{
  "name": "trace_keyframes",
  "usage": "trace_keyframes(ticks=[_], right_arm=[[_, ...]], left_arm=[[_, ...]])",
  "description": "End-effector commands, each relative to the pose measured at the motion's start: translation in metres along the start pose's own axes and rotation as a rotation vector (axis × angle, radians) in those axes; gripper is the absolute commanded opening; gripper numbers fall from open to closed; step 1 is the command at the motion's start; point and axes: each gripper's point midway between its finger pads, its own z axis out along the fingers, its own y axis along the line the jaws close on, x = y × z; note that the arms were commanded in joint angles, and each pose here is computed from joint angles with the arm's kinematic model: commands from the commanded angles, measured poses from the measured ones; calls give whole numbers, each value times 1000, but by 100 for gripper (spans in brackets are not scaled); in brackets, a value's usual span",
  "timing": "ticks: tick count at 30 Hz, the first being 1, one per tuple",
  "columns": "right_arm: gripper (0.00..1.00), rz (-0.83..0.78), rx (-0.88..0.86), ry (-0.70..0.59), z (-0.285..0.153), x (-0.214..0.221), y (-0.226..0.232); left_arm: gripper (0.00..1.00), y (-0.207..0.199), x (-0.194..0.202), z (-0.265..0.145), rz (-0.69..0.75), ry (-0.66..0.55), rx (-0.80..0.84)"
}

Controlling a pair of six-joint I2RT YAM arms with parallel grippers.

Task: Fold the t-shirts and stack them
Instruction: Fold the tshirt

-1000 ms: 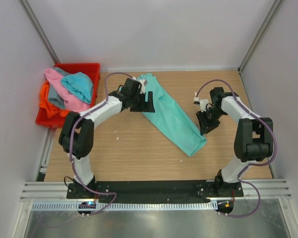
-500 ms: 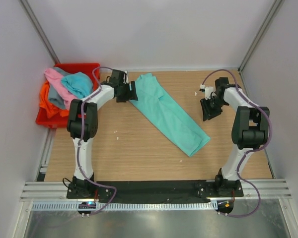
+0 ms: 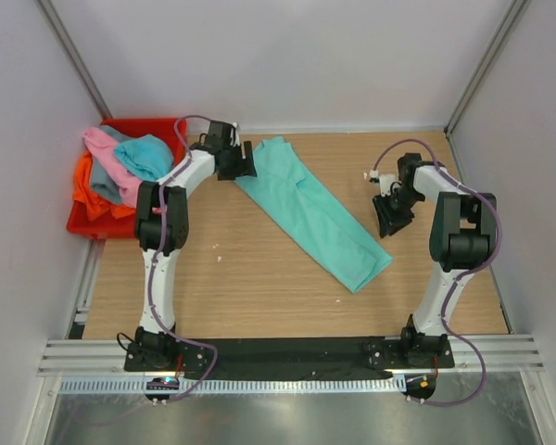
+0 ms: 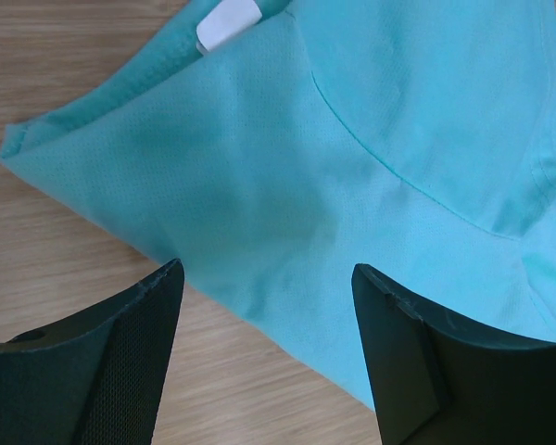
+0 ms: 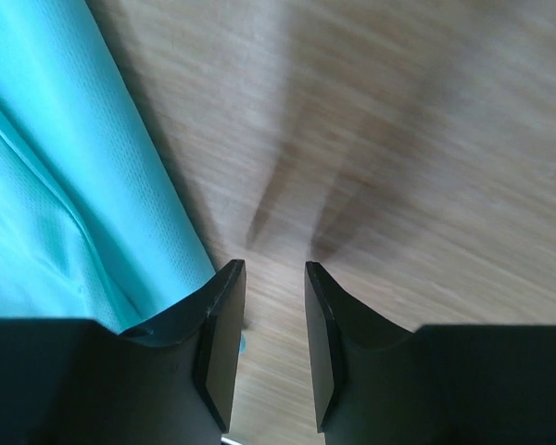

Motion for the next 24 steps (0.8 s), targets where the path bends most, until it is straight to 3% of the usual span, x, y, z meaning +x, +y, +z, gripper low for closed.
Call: trace_keyframes(ticks=[1, 13, 17, 24], right_arm=[[38, -39, -1, 54, -15, 19, 8], [36, -93, -70, 162, -19, 53, 38], [36, -164, -109, 227, -10, 65, 68], [36, -227, -167, 281, 4, 74, 107]], left_arm=[[74, 3, -14, 3, 20, -17, -6], [74, -3, -36, 25, 62, -51, 23], [74, -9, -37, 36, 85, -54, 33], [74, -45, -32, 47, 160, -64, 70]])
